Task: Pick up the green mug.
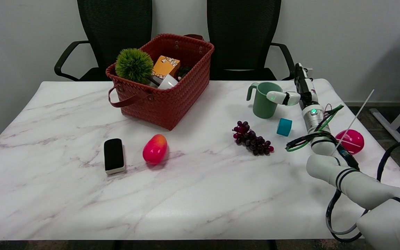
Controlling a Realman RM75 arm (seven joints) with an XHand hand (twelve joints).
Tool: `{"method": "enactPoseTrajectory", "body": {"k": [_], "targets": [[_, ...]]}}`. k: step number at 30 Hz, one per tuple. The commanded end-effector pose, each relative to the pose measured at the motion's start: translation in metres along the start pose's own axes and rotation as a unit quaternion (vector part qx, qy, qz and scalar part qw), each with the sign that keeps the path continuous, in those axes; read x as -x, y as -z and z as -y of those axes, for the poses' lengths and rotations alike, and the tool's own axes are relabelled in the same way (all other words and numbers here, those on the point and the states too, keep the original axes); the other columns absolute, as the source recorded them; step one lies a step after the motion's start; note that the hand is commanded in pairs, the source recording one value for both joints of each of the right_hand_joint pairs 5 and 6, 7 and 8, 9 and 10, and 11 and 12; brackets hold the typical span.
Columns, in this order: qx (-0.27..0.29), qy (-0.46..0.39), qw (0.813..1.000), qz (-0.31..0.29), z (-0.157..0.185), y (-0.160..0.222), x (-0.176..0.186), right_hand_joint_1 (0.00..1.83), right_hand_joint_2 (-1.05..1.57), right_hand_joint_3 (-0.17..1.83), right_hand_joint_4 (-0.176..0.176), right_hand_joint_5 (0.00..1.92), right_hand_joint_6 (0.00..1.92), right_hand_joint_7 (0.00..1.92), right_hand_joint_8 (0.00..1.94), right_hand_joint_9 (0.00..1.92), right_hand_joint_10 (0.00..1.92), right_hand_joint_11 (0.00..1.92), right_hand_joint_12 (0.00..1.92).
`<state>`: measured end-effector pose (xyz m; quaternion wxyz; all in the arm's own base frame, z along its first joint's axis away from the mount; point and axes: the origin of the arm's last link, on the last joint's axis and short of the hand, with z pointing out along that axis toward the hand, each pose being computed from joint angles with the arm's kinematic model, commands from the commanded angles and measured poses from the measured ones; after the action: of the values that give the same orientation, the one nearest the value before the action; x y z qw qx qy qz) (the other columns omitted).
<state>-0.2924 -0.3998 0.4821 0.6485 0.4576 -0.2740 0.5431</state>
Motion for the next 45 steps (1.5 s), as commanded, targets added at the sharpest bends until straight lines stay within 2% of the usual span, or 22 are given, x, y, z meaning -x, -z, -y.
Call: {"method": "enactPoseTrajectory", "body": {"k": [1,17,26,31,35,45], "targets": [[0.048,0.02,0.998,0.022,-0.014,0.0,0.01,1.07,-0.36,0.54,0.0,0.0,0.0,0.0,0.0,0.0,0.0,0.0,0.0],[0.055,0.043,0.997,0.038,-0.013,-0.001,0.018,1.15,-0.31,0.43,0.0,0.0,0.0,0.0,0.0,0.0,0.0,0.0,0.0],[0.059,0.046,0.996,0.041,-0.014,-0.001,0.019,1.21,-0.3,0.44,0.0,0.0,0.0,0.0,0.0,0.0,0.0,0.0,0.0],[0.062,0.044,0.996,0.047,-0.014,0.0,0.022,1.25,-0.19,0.39,0.0,0.0,0.0,0.0,0.0,0.0,0.0,0.0,0.0],[0.063,0.043,0.996,0.048,-0.014,0.0,0.022,1.29,-0.05,0.42,0.0,0.0,0.0,0.0,0.0,0.0,0.0,0.0,0.0],[0.061,0.041,0.996,0.045,-0.013,-0.001,0.021,1.34,0.25,0.66,0.0,0.0,0.0,0.0,0.0,0.0,0.0,0.0,0.0]]}}
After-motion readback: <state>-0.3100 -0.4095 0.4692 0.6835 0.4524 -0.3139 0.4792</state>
